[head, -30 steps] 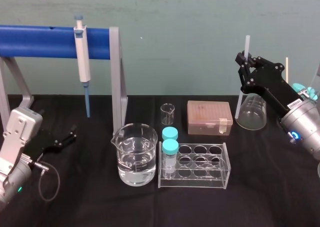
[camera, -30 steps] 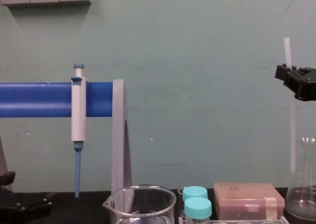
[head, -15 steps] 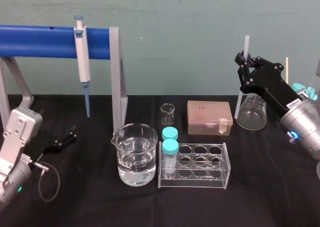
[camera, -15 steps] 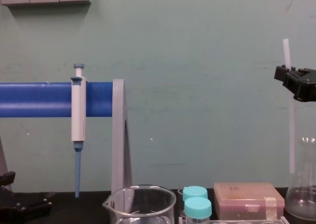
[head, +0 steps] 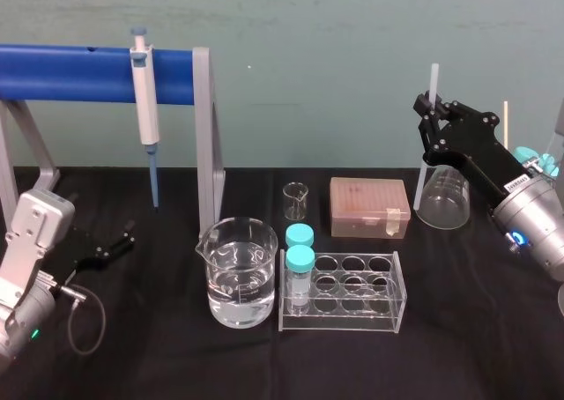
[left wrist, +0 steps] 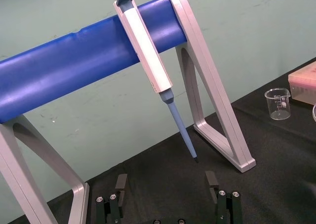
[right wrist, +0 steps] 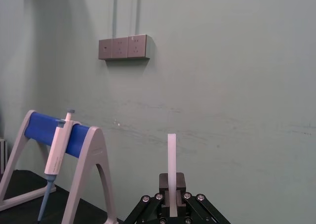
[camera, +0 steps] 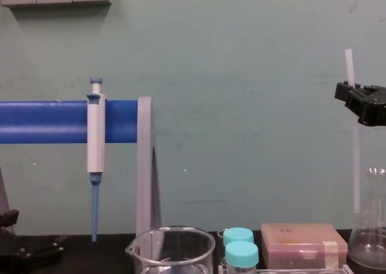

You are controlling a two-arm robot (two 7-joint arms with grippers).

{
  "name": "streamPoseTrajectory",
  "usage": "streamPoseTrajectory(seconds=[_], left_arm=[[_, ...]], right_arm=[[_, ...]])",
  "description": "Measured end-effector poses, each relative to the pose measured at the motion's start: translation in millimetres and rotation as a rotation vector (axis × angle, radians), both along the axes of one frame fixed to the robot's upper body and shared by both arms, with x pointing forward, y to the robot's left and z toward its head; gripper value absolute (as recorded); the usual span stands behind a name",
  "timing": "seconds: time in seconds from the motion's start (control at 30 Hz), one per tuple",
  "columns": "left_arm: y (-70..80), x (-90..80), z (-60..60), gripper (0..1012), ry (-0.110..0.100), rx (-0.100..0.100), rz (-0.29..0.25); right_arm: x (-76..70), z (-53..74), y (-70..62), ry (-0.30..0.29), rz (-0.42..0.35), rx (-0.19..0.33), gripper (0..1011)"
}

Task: Pick up the stirring rod with one hand, then place it down.

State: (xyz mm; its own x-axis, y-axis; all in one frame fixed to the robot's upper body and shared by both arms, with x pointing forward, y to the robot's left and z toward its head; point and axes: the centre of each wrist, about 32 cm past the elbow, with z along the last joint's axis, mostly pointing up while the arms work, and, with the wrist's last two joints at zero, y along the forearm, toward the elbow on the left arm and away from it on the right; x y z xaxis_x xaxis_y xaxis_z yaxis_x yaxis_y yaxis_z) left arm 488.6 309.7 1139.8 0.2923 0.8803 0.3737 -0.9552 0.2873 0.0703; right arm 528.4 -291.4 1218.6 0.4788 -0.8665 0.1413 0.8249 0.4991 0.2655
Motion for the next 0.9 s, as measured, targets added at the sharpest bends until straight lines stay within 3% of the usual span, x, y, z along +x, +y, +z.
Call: streamPoseTrajectory(seconds=[0.7,0.77,0.9], left_arm=[[0.0,0.0,0.0,1000,0.0,0.0,0.0],[0.0,0.0,0.0,1000,0.0,0.0,0.0],[0.0,0.0,0.0,1000,0.0,0.0,0.0]], right_arm=[[0.3,-2.8,-1.0,0.012,-0.003,-0.008,70],[1.3,-3.5,-2.0,0.024,0.016,0.008,70],[7.5,-6.0,-11.8,0.085,0.172,0.096,70]])
